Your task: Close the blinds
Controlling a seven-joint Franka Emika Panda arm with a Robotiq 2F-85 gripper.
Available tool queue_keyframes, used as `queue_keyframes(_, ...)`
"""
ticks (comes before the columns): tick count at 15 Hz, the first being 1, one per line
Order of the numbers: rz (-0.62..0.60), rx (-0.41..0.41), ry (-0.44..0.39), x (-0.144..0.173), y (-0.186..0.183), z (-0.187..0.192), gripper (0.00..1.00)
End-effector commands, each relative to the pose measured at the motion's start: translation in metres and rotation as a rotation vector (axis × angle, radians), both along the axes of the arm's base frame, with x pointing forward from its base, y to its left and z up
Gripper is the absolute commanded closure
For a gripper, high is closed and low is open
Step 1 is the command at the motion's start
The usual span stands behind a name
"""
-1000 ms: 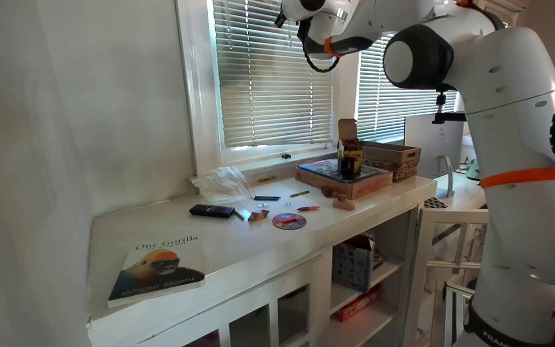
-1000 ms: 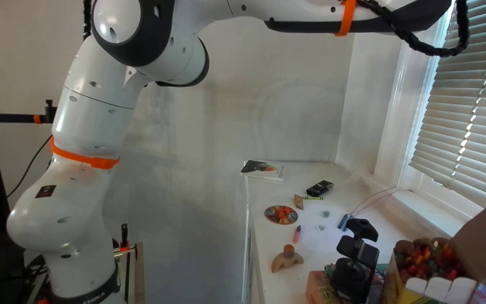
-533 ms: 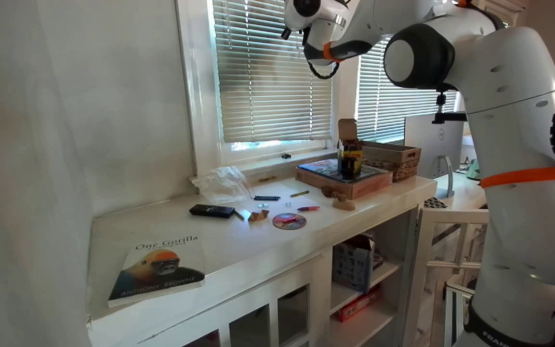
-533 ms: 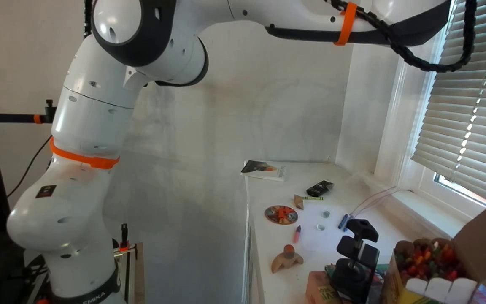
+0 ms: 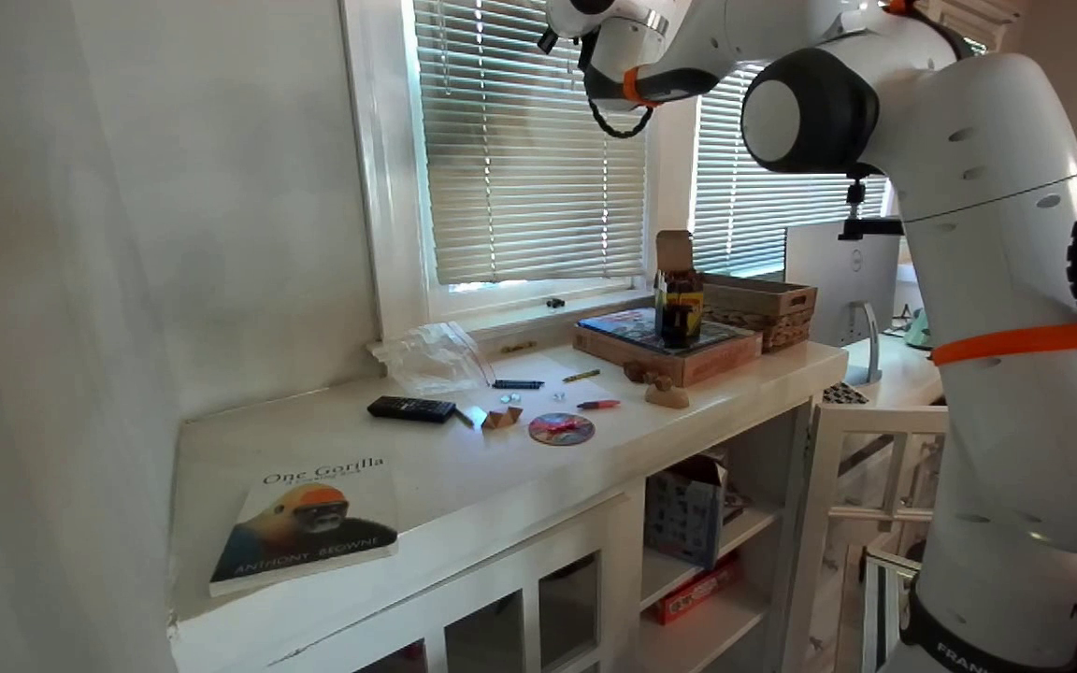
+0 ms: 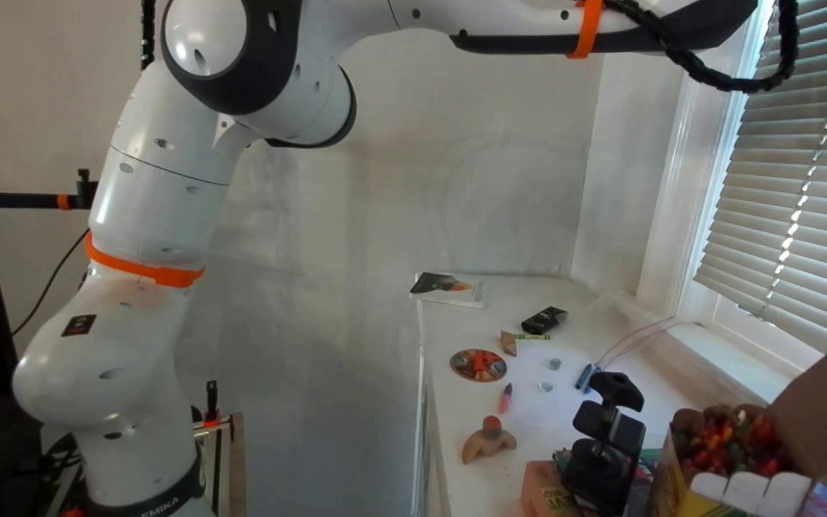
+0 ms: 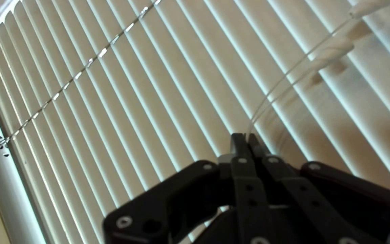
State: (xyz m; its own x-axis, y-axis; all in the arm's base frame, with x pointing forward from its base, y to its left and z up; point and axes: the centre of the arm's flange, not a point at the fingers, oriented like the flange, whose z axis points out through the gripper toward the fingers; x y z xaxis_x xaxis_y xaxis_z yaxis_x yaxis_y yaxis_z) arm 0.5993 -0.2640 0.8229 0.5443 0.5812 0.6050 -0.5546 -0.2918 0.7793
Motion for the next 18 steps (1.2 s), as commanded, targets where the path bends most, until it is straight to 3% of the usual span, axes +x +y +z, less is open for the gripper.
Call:
queue_keyframes(1,0.000,-0.019,-0.060,0.001,0.004,0.003,0.65)
queue_keyframes(3,0.012,-0.003,-0.071,0.000,0.006,0.004,0.50)
queue_keyframes(6,0.078,0.160,-0.031,-0.004,0.018,-0.004,0.27)
queue_keyframes(9,0.152,0.284,-0.043,-0.007,0.038,-0.021,0.03)
queue_keyframes(18,0.315,0.680,-0.067,-0.031,0.088,-0.052,0.00)
